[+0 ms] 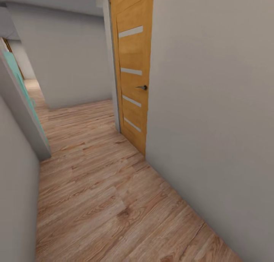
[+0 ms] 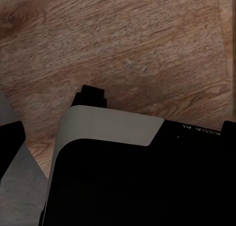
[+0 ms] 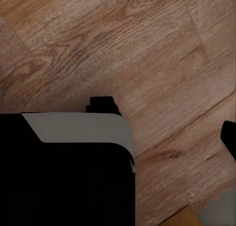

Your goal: Move the two storage containers from the living room to the garage. In the garage, place one container on the floor and stack the other container on top of it (either order is fine).

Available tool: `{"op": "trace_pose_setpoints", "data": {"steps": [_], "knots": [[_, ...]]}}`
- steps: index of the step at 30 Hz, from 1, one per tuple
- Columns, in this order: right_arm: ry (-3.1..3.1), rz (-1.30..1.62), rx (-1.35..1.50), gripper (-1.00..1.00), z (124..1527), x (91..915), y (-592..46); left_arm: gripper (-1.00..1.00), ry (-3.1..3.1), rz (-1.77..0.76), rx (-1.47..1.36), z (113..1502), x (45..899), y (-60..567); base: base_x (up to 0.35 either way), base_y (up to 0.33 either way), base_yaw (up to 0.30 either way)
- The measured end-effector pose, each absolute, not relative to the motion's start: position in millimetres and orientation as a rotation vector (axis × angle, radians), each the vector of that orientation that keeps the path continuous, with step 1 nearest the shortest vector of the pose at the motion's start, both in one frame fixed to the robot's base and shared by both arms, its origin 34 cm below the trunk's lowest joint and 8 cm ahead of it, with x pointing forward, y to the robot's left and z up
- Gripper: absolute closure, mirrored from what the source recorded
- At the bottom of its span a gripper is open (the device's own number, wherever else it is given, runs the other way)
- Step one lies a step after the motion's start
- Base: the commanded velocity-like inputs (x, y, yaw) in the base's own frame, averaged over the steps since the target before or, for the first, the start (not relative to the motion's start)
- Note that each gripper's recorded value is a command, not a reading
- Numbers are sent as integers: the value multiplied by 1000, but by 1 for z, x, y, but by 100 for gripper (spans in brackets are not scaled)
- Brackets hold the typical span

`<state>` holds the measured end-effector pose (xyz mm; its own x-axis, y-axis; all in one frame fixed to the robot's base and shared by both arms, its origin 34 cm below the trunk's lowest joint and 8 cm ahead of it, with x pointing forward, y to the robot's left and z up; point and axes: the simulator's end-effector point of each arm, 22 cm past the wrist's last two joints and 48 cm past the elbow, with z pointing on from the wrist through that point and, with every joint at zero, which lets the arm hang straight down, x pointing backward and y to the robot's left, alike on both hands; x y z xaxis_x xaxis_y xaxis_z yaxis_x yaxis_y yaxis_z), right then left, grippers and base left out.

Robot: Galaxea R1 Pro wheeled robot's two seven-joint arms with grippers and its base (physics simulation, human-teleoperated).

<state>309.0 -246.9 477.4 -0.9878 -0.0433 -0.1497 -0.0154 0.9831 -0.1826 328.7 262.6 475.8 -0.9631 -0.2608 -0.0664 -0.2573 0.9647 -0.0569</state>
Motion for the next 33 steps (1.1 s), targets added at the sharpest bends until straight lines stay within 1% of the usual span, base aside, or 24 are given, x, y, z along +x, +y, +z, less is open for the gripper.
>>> {"op": "trace_pose_setpoints", "data": {"steps": [8, 23, 33], "knots": [[2976, -272, -45, -100, 477, 309, -247, -100, 3041, -73, -401, 476, 329, 263, 321, 0, 10], [2972, -274, -44, -100, 477, 310, -248, -100, 3041, -73, -402, 476, 329, 263, 322, 0, 253], [2970, -274, -41, -100, 478, 310, -248, -100, 3041, -73, -401, 476, 329, 263, 322, 0, 39]]}}
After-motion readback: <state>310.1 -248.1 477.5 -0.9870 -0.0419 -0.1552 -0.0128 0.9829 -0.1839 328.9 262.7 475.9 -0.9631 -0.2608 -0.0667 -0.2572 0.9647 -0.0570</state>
